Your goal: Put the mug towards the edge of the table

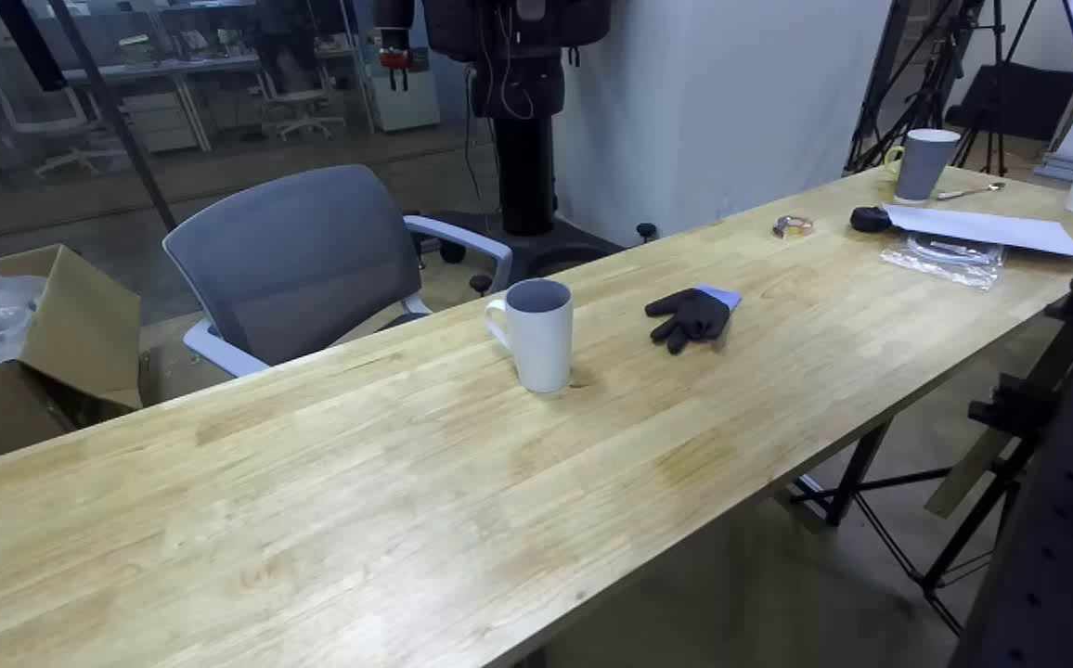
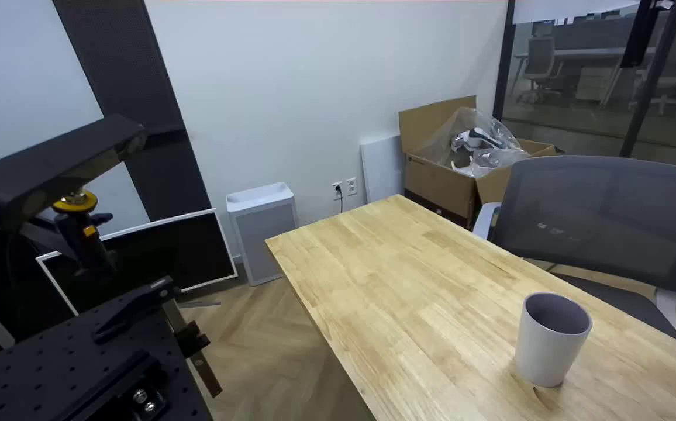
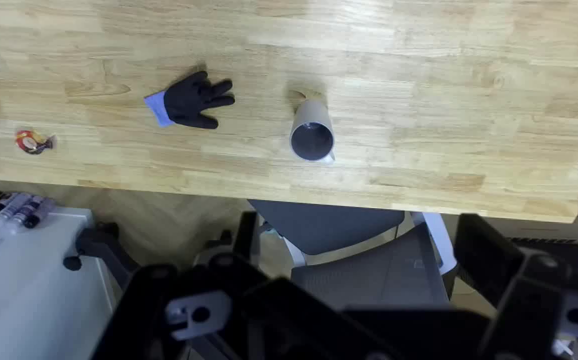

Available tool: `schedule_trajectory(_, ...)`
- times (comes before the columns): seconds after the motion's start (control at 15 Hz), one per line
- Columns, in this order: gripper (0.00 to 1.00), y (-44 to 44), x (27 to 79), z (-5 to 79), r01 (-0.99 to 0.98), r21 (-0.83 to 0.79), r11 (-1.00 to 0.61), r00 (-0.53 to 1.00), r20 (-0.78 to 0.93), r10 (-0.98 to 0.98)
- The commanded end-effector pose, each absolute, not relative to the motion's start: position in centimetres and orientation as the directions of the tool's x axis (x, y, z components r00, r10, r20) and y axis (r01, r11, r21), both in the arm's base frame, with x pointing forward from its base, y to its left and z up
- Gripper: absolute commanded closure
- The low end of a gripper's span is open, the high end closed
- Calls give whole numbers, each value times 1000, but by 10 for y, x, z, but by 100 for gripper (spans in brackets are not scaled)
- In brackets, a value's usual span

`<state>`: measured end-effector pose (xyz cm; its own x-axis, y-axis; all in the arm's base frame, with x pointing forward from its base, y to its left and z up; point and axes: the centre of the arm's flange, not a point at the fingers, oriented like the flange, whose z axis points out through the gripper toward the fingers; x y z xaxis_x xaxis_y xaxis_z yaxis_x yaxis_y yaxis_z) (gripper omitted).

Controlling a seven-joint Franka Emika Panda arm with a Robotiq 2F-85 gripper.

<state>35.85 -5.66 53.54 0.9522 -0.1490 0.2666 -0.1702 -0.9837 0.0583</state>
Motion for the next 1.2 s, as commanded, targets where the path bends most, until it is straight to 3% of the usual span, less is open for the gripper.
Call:
schedule_trajectory(0.0,0,-57,359,535,-170,58,-984,952,266,-149)
schedule_trajectory(1.13,0,-58,359,535,-184,54,-981,946,280,-162)
